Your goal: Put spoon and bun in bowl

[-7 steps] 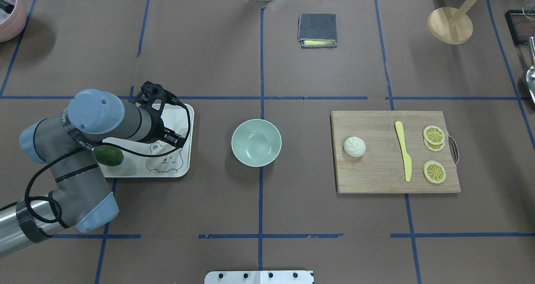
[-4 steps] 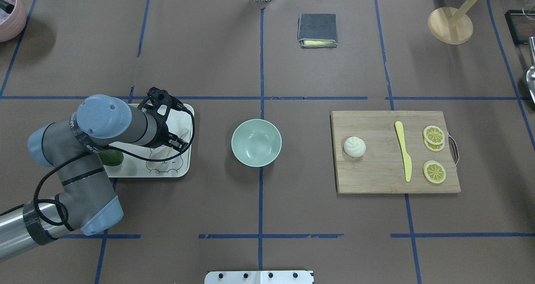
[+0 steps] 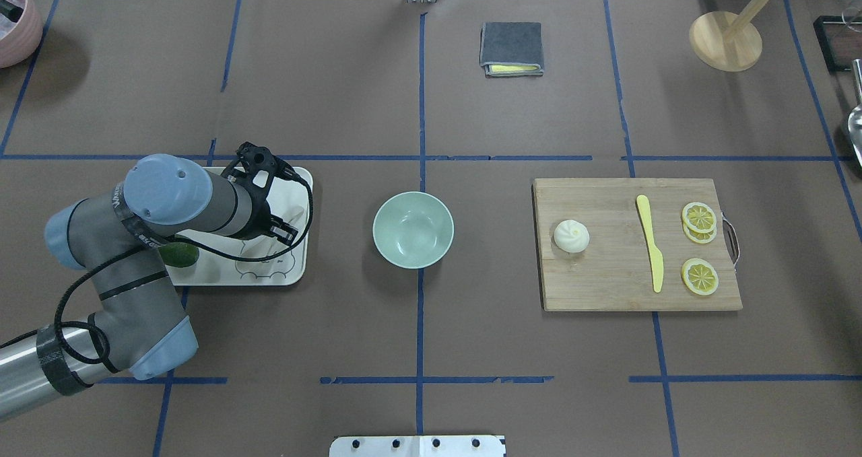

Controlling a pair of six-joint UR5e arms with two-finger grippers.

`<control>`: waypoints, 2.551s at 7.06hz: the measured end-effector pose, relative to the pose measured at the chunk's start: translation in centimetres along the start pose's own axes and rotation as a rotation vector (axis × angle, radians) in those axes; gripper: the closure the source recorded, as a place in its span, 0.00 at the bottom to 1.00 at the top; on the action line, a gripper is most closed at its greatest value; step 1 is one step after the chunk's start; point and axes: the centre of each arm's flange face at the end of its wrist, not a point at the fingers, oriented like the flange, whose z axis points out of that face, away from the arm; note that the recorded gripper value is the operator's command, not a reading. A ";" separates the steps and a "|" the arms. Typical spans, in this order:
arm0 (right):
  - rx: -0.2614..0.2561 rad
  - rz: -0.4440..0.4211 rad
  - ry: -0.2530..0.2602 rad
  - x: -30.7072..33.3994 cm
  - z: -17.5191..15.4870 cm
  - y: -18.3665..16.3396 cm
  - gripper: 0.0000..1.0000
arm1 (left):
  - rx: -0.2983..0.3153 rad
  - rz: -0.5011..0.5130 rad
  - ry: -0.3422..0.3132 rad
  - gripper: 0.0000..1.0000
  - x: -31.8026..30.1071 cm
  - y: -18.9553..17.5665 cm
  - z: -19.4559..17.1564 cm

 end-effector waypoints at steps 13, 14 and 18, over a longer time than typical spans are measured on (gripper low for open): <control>0.002 -0.001 0.000 -0.1 -0.1 -0.1 0.00 | 0.062 -0.439 -0.078 1.00 8.0 -11.2 -6.3; 0.002 -0.002 0.000 -0.1 -0.1 -0.1 0.00 | 0.062 -0.520 -0.074 1.00 11.4 -11.9 -6.3; 0.002 -0.002 0.000 -0.1 -0.1 -0.1 0.00 | 0.046 -0.643 -0.092 0.57 19.7 -11.7 -2.5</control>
